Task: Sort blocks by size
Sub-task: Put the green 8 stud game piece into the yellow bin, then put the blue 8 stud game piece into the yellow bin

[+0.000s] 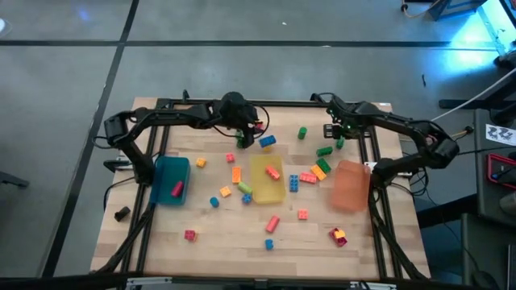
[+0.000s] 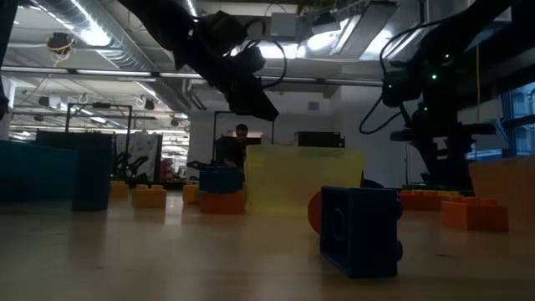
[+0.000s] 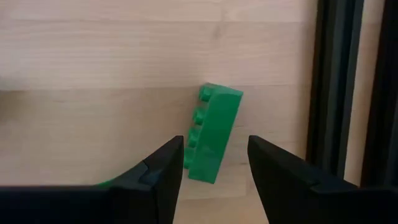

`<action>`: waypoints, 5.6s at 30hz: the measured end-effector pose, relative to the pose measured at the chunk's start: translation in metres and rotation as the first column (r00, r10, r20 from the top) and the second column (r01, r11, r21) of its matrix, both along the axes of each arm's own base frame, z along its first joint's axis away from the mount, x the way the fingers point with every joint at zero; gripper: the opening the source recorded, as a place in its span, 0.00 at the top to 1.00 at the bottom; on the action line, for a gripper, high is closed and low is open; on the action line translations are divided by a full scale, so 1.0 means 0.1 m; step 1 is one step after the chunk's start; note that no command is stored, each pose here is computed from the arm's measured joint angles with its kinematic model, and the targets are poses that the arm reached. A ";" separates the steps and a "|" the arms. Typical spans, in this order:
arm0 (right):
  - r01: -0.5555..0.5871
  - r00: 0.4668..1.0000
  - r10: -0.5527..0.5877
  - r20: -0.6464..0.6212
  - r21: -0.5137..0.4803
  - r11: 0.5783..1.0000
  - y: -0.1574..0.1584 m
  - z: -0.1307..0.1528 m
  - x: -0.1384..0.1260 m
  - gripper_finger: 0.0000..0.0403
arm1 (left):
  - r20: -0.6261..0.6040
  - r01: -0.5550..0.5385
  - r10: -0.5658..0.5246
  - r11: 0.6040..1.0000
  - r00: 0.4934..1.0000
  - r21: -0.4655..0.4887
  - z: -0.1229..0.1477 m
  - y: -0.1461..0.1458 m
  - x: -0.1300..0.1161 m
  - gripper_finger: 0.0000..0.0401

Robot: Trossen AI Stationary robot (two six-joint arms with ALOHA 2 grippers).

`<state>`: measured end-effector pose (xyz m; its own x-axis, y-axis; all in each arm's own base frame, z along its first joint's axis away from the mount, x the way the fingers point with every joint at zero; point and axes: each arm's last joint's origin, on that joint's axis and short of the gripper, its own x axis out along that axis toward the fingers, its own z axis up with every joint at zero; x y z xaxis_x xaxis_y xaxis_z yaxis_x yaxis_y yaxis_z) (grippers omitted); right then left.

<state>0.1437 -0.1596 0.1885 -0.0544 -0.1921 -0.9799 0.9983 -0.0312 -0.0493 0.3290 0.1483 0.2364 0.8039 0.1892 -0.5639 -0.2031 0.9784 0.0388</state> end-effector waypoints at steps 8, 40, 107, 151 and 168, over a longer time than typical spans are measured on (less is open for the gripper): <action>0.034 0.999 -0.031 -0.045 0.048 0.998 -0.08 -0.14 0.00 0.55 | -0.037 -0.010 0.009 1.000 0.999 -0.018 -0.03 0.02 -0.04 0.61; -0.287 0.957 0.275 0.090 0.163 0.944 -0.34 -0.05 0.31 0.76 | -0.039 -0.009 0.008 1.000 0.999 -0.019 -0.03 0.02 -0.04 0.61; -0.787 0.434 0.898 -0.070 -0.514 0.341 1.19 1.64 1.05 0.54 | -0.061 -0.055 0.053 0.998 0.997 -0.022 -0.07 0.00 -0.02 0.61; -0.705 0.531 0.847 -0.031 -0.570 0.422 1.24 0.79 0.56 0.54 | -0.164 0.007 0.003 0.998 0.987 0.061 -0.61 -0.25 0.33 0.42; -0.709 0.525 0.851 -0.029 -0.567 0.418 1.24 0.79 0.56 0.54 | -0.163 -0.028 0.037 0.998 0.986 0.055 -0.63 -0.12 0.29 0.42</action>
<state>0.1993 -0.0356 0.2671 0.5689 -0.4384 -0.6958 0.5692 0.8206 -0.0516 0.3578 0.1360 0.1735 0.6940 0.2467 -0.6763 -0.2216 0.9670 0.1254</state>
